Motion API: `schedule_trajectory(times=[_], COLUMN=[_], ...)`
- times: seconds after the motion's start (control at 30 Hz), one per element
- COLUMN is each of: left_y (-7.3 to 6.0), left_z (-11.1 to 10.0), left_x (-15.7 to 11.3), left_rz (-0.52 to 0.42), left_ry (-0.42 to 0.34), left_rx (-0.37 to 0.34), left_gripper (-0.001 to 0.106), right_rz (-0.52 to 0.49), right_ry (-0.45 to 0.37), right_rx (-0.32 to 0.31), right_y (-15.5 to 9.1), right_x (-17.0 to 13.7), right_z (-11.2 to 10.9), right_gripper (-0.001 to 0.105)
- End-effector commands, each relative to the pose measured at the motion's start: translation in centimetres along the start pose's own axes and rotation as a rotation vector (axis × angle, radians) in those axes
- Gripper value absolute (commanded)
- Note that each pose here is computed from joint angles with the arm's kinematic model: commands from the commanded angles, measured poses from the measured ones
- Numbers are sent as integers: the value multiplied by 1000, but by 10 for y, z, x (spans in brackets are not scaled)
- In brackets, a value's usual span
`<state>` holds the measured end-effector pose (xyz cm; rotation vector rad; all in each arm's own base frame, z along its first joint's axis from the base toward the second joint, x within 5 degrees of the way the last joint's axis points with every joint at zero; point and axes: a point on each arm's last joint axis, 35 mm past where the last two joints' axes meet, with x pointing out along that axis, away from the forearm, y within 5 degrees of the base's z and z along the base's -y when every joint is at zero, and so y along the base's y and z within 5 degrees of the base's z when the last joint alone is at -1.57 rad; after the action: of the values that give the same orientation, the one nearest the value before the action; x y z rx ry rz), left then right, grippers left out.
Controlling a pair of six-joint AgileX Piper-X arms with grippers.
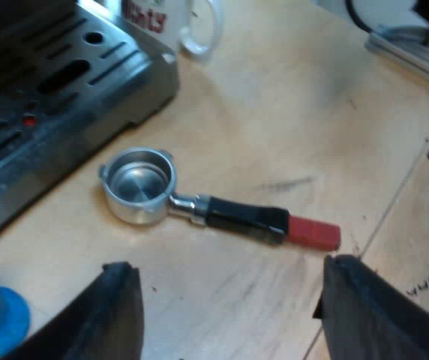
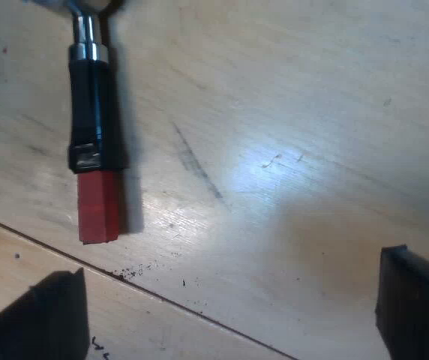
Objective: Put the handle in the coffee machine
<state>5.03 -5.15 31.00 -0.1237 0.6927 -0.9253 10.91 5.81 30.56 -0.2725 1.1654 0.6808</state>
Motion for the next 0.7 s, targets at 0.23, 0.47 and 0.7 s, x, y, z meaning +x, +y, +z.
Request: schedule_trajectory(times=[0.23,0.47,0.7], left_y=[1,0,-1], left_z=[5,5,5], left_x=[3,4,4], left_rz=[16,-26,-47], left_ry=[-6,5,7], left_rx=[84,176,182], left_gripper=[55,55,55], right_rz=[-51,-52,-52], right_ry=[15,74,140], right_rx=[-84,-77,-82], right_y=[20,31,37], right_x=[17,40,65], right_z=[21,34,46], right_gripper=[78,78,78])
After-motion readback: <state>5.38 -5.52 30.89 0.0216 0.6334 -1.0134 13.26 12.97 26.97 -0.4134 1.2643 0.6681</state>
